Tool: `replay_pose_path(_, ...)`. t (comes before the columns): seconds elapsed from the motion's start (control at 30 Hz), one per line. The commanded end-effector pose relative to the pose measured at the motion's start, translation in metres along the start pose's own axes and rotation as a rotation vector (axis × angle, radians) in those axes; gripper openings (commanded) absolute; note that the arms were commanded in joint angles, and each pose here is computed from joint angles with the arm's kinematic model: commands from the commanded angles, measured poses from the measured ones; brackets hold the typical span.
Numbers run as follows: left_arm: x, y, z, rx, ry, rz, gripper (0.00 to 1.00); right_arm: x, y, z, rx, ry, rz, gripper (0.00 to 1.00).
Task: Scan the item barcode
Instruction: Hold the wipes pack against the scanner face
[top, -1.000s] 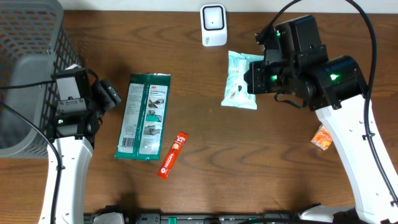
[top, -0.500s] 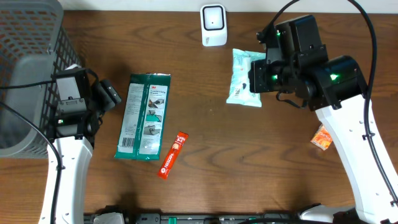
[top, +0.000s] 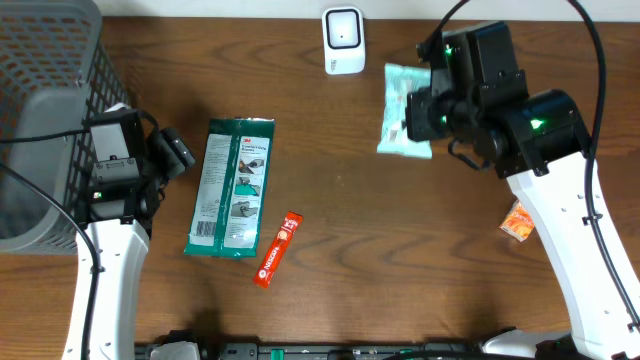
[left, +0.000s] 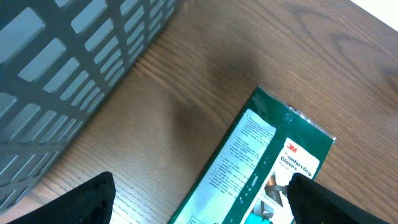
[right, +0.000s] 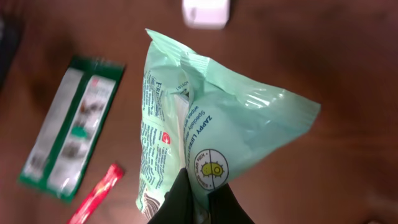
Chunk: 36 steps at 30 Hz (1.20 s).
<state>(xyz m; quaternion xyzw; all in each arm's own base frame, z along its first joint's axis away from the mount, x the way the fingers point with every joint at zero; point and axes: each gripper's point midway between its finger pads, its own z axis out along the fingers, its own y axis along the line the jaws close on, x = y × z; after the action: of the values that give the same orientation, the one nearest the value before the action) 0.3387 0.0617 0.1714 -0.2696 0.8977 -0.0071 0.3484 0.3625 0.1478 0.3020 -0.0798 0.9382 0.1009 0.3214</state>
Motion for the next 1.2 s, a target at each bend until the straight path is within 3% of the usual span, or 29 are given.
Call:
replay_pose_path(0.0,-0.012,-0.001,-0.008,0.001,-0.037,-0.012,0.88,-0.025,-0.017,-0.003,0.125,-0.102,-0.044,0.01)
replay_pose_path(0.3,-0.012,-0.001,-0.008,0.001,-0.037,-0.012,0.88,-0.102,-0.011,0.014,0.386,-0.383,-0.265,0.01)
replay_pose_path(0.53,-0.012,-0.001,-0.008,0.001,-0.037,-0.012,0.88,-0.136,-0.004,0.067,0.629,-0.482,-0.359,0.01)
replay_pose_path(0.93,-0.012,-0.001,-0.008,0.001,-0.037,-0.012,0.88,-0.168,0.028,0.182,0.837,-0.611,-0.825,0.01)
replay_pose_path(1.17,-0.012,-0.001,-0.008,0.001,-0.037,-0.012,0.88,-0.152,0.047,0.244,0.869,-0.632,-1.111,0.01)
